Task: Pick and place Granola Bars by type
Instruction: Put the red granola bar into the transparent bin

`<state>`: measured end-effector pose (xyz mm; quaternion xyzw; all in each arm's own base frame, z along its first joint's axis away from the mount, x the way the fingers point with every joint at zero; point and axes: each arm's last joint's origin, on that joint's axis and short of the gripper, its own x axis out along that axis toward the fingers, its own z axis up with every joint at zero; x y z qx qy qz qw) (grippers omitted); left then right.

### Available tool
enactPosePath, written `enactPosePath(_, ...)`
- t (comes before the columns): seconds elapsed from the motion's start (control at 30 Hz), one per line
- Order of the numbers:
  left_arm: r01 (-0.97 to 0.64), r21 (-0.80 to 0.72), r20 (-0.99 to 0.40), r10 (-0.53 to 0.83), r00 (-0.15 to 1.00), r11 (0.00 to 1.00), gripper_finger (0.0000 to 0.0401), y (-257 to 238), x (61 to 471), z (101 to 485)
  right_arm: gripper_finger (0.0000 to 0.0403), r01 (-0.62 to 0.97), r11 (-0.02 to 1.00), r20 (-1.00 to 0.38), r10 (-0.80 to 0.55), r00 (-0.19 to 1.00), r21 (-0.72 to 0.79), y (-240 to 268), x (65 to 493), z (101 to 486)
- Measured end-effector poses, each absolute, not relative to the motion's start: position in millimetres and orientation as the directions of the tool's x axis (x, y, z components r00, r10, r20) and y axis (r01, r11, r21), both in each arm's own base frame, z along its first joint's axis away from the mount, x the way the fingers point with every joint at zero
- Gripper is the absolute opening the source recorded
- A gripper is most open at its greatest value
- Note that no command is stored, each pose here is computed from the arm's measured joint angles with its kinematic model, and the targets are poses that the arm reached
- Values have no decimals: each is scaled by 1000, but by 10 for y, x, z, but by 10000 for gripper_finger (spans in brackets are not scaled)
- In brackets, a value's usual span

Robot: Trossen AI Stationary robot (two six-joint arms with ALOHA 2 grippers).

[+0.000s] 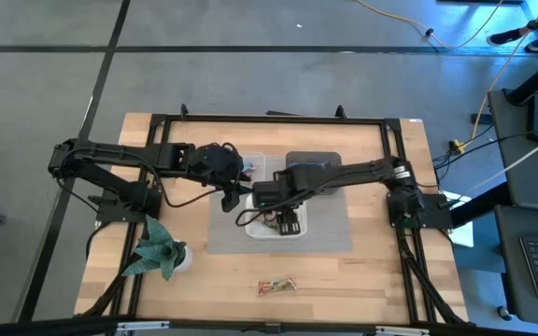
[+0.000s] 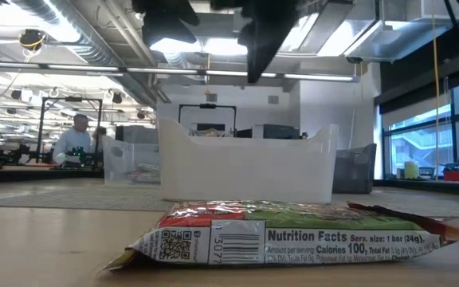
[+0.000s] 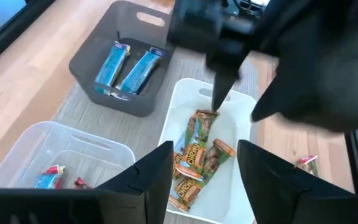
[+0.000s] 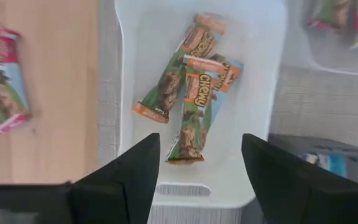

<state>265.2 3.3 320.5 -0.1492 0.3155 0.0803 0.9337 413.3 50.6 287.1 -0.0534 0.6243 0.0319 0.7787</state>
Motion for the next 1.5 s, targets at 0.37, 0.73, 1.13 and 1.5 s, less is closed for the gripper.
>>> enactPosePath(0.37,-193,-254,-612,-3,791,948,172,-137,2649,3206,229,21,982,-926,-185,330,-189,469,3523,3440)
enactPosePath(0.73,-65,-210,-543,-61,838,976,171,-374,2675,3272,229,164,981,-831,-176,528,-104,439,2414,3393)
enactPosePath(1.13,-54,-254,-476,-76,876,966,181,-407,2731,3323,230,192,980,-592,-127,796,48,432,1615,3255)
enactPosePath(1.5,86,-135,-481,-141,865,987,282,-613,3056,3060,230,163,978,-471,-85,878,128,403,1457,3086)
